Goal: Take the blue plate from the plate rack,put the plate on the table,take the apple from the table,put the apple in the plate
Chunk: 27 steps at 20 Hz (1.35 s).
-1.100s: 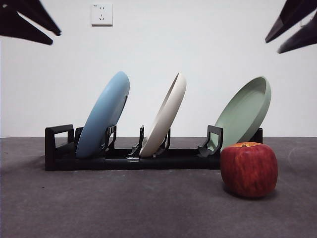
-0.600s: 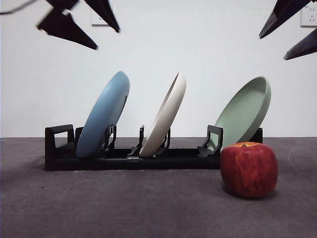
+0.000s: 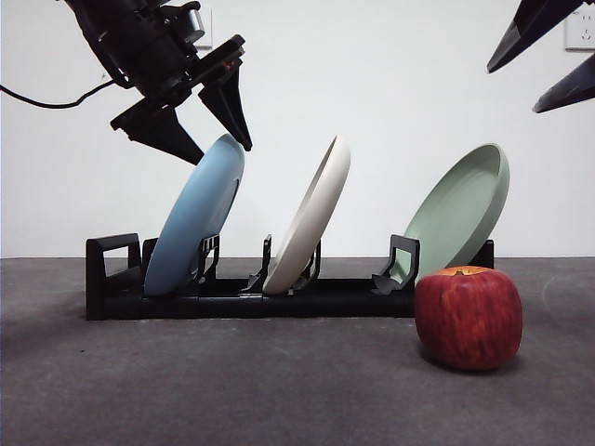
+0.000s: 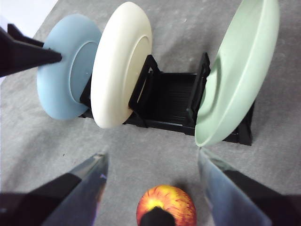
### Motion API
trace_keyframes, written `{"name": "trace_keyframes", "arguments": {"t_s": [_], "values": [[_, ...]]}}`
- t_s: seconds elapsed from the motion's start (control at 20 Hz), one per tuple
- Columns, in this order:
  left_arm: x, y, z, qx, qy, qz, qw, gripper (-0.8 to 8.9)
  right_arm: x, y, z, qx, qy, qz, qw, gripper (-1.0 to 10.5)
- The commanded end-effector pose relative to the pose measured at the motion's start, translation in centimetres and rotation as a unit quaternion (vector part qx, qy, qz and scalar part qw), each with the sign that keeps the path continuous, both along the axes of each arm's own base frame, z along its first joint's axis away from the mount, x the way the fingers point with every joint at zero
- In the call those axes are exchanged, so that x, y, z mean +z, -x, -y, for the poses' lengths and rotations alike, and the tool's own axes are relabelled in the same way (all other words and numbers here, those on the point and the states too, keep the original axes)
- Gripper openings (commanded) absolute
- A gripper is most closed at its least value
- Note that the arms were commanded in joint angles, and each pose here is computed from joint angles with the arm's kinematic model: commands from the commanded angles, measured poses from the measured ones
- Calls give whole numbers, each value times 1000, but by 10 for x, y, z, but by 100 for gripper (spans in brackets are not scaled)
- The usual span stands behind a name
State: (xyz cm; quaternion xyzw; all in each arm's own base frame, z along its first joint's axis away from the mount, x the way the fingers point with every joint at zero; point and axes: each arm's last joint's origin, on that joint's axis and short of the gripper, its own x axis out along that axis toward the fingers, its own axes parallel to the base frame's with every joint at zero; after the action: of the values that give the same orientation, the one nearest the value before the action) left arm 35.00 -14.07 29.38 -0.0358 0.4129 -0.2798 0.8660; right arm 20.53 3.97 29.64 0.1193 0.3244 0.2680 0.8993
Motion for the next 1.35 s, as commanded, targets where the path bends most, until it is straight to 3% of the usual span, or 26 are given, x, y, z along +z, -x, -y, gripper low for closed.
{"name": "trace_keyframes", "arguments": {"t_s": [0.05, 0.1, 0.4, 0.55, 0.75, 1.05, 1.35], "values": [[-1, 0, 1, -12, -2, 4, 1000, 32, 2, 0, 0, -1, 0, 2, 1000, 316], [-2, 0, 2, -20, 1, 2, 1000, -15, 2, 0, 0, -1, 0, 3, 1000, 316], [13, 2, 5, -39, 25, 16, 999, -9, 2, 0, 0, -1, 0, 3, 1000, 316], [46, 7, 11, -64, 45, 26, 997, -9, 1, 0, 0, 0, 1, 4, 1000, 316], [99, 31, 23, -111, 25, 62, 992, -9, 1, 0, 0, 2, 4, 6, 1000, 316], [149, 113, 29, -103, -75, 126, 984, -9, 1, 0, 0, 1, 4, 6, 1000, 316], [154, 189, 56, -113, -210, 156, 959, -9, 1, 0, 0, 1, 4, 6, 1000, 316]]}}
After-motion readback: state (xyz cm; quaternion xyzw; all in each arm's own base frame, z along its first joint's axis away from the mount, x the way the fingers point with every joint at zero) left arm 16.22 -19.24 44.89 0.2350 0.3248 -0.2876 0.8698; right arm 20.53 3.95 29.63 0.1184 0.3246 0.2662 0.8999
